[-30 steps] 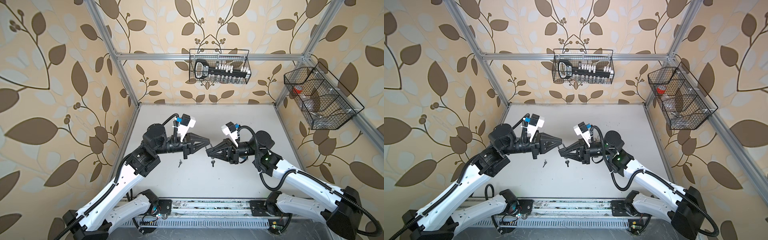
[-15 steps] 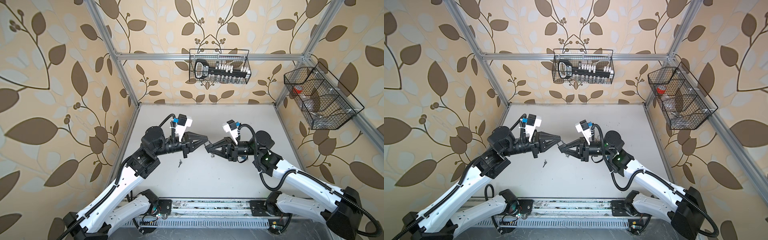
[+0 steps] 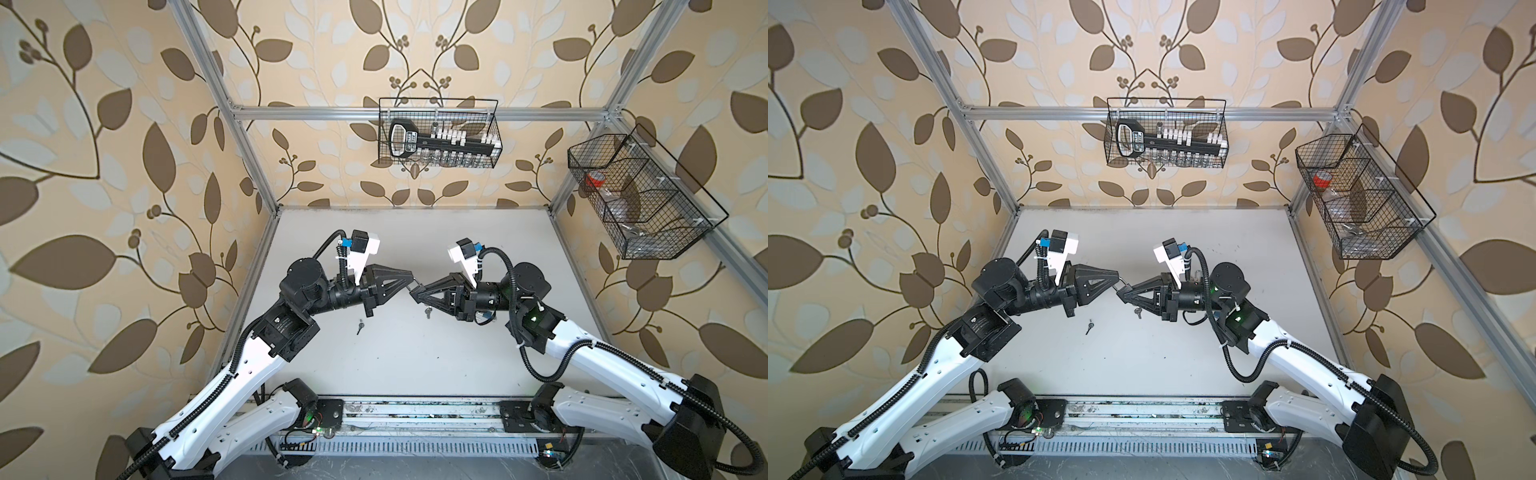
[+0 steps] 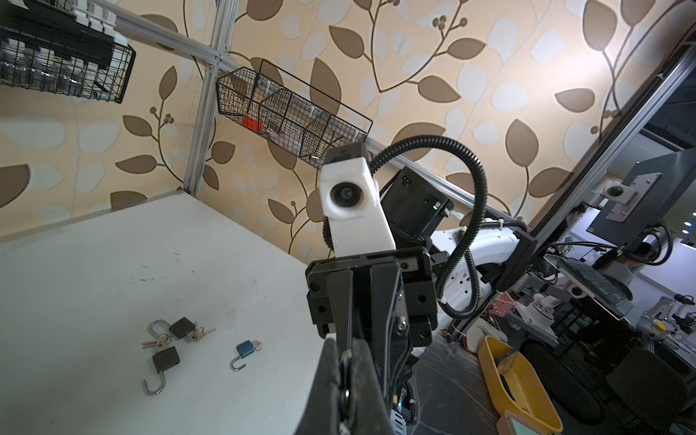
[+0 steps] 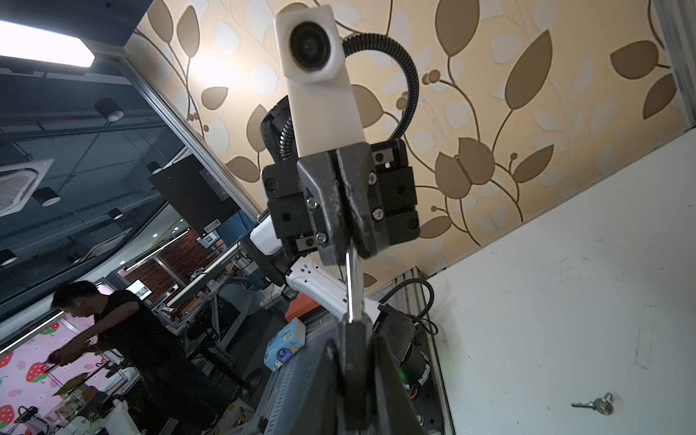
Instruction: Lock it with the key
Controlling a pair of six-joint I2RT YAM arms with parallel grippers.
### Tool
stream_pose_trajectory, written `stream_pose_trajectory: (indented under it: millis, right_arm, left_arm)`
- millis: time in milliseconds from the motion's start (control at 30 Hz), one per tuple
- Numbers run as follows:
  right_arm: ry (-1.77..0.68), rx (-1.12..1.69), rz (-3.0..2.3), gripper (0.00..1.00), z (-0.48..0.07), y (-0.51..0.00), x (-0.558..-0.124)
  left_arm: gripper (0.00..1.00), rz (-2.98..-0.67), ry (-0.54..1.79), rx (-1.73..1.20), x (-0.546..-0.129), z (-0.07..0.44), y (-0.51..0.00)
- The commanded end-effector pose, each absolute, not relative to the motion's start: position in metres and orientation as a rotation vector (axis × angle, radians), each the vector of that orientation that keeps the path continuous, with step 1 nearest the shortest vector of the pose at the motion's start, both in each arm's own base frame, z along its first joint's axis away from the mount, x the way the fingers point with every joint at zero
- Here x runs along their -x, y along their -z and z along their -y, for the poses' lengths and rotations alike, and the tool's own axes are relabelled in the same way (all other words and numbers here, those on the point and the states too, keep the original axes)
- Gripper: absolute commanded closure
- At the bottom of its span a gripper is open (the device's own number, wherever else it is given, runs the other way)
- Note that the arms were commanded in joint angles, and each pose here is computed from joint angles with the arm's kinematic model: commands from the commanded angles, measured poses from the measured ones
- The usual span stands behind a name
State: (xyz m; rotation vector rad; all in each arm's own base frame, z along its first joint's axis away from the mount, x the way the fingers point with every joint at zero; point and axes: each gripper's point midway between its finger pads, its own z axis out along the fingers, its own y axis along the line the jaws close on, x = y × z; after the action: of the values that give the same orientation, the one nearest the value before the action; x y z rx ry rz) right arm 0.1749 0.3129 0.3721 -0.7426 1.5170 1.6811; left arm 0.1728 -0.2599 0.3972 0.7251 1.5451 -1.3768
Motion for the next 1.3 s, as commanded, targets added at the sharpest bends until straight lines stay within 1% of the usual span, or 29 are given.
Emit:
stream_pose_trajectory:
  millis: [0,167,467,700,867,933,1033,1133,1267]
  right_arm:
    - [-1.474,0.605,-1.249,1.00,-0.287,-0.439,-0.196]
    - [-1.438,0.607,-1.229,1.00,-0.284,-0.440,-0.195]
    - [-1.615,0.554,-1.238,1.00,-0.288,-0.450,-0.191]
    - [-1.583,0.540,-1.260,1.00,-0.293,-0.451,-0.201]
    - [-1.569,0.548,-1.228,1.00,-0.292,-0.461,-0.201]
    - [-1.550,0.555,-1.232,1.00,-0.291,-0.459,-0.201]
    - [-1.488,0.596,-1.257,1.00,-0.290,-0.447,-0.199]
    - [-1.428,0.683,-1.290,1.00,-0.289,-0.426,-0.189]
    - [-1.423,0.764,-1.324,1.00,-0.285,-0.401,-0.172]
  left_arm:
    - [1.00,-1.804,1.558,-0.847,-0.140,0.274,-0.334]
    - [1.00,-1.808,1.573,-0.829,-0.140,0.275,-0.333]
    - [1.00,-1.807,1.586,-0.840,-0.139,0.280,-0.329]
    - [1.00,-1.821,1.620,-0.903,-0.128,0.294,-0.322]
    - [1.00,-1.847,1.627,-0.893,-0.127,0.297,-0.312]
    - [1.00,-1.837,1.603,-0.882,-0.128,0.294,-0.315]
    - [1.00,-1.818,1.480,-0.789,-0.140,0.282,-0.328]
    - [1.00,-1.765,1.369,-0.701,-0.151,0.266,-0.351]
    - [1.00,-1.687,1.306,-0.654,-0.153,0.253,-0.386]
